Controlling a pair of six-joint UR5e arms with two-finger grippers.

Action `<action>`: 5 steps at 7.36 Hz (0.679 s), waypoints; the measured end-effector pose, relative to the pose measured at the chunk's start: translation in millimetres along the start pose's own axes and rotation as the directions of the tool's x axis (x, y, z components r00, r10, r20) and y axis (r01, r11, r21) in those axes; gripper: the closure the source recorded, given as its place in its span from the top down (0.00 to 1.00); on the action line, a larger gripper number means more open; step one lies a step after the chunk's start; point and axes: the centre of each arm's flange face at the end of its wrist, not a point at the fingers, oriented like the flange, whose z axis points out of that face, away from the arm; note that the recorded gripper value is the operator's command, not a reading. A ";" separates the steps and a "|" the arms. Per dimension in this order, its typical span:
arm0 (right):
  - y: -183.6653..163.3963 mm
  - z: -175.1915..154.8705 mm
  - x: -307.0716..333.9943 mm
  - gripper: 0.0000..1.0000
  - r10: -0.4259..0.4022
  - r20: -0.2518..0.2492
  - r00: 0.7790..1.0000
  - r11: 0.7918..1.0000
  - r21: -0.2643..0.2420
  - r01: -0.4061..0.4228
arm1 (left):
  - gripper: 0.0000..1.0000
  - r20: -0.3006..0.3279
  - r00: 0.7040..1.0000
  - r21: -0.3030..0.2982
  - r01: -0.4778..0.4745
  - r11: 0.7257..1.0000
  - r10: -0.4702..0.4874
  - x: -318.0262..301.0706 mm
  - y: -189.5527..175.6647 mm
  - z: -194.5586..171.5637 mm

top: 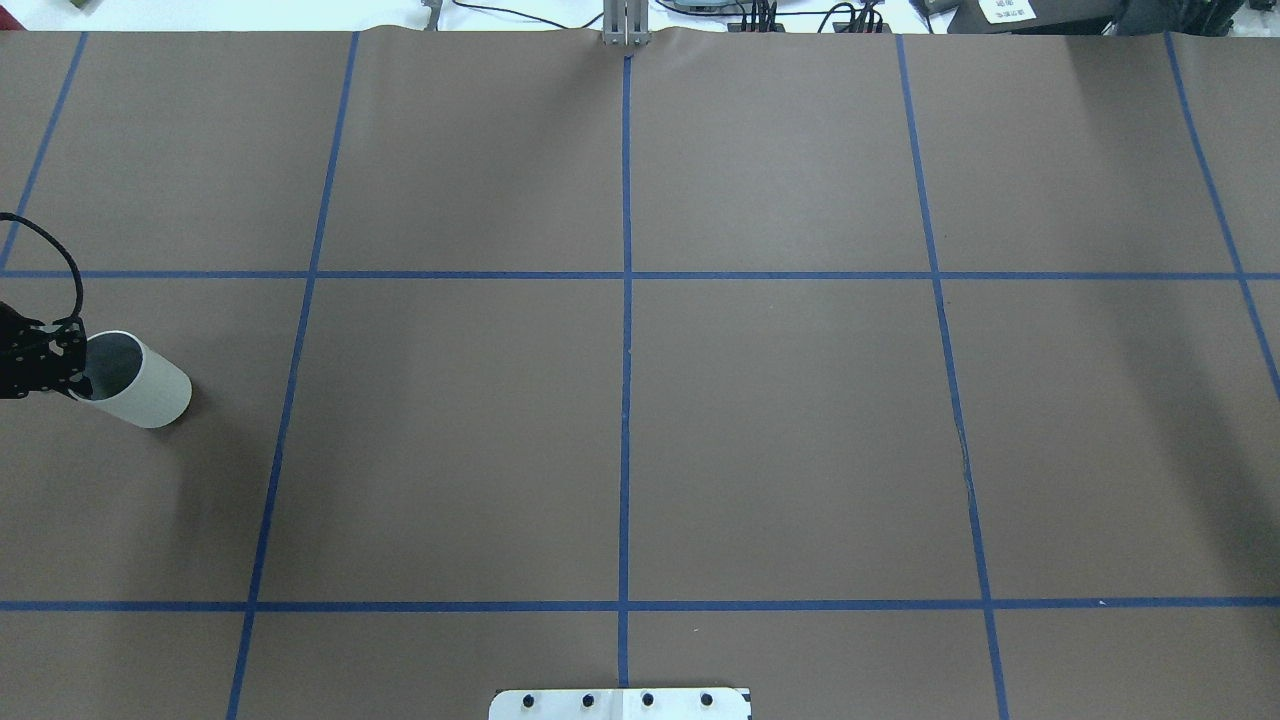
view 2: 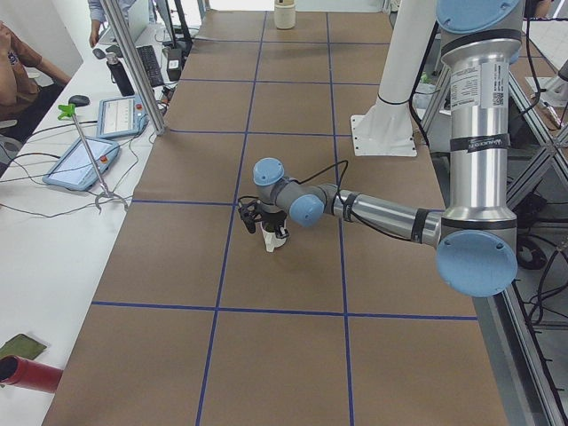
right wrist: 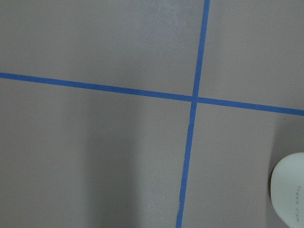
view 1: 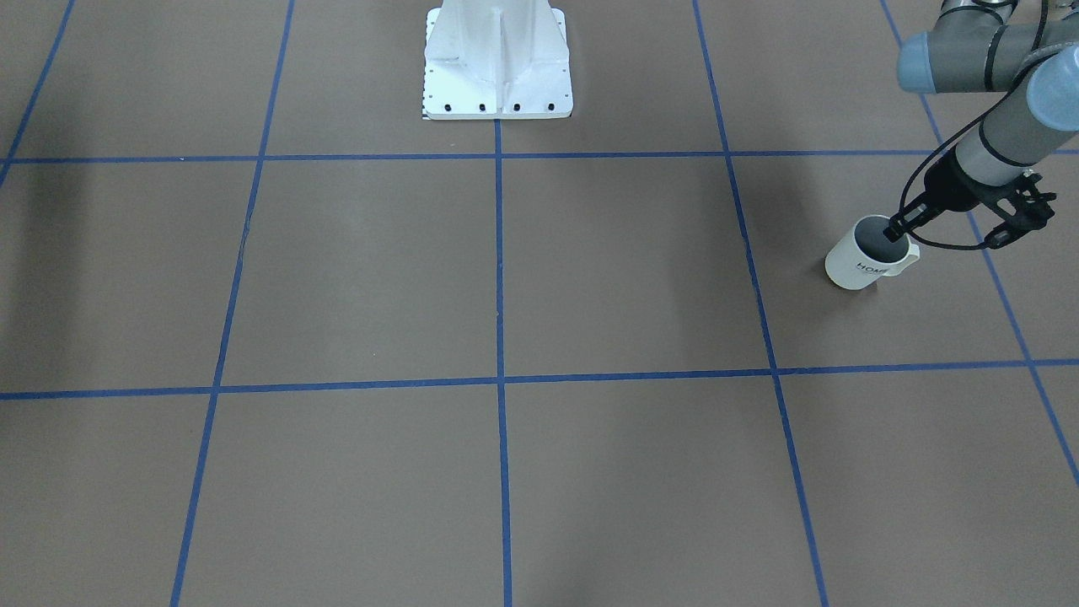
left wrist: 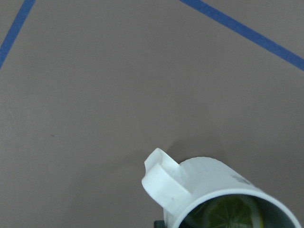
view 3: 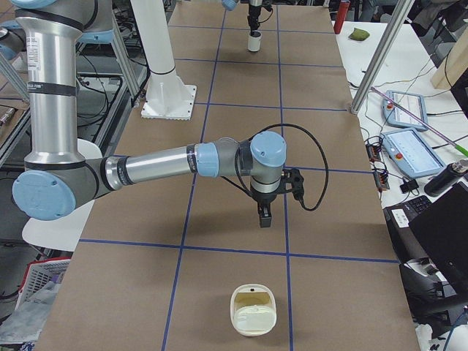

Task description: Left arm hands cup to right arm to dump lemon

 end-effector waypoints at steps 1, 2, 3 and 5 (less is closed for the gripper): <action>0.2 -0.5 -2.0 1.00 -0.001 0.015 1.000 1.000 0.002 0.001 | 0.00 -0.017 1.000 -0.018 -0.006 1.000 0.006 3.4 3.8 -5.2; 0.3 -1.5 -3.8 1.00 -0.005 0.023 1.000 1.000 0.005 0.004 | 0.00 -0.030 1.000 -0.021 -0.008 1.000 0.008 5.9 4.4 -10.9; 0.7 -2.5 -5.1 1.00 -0.007 0.026 1.000 1.000 0.008 0.006 | 0.00 -0.040 0.999 -0.012 -0.003 1.000 0.003 6.2 1.2 -18.4; 0.9 -5.0 -8.3 1.00 -0.013 0.030 0.999 1.000 0.013 0.013 | 0.00 -0.056 0.998 0.010 0.014 1.000 -0.013 16.0 -10.6 -36.3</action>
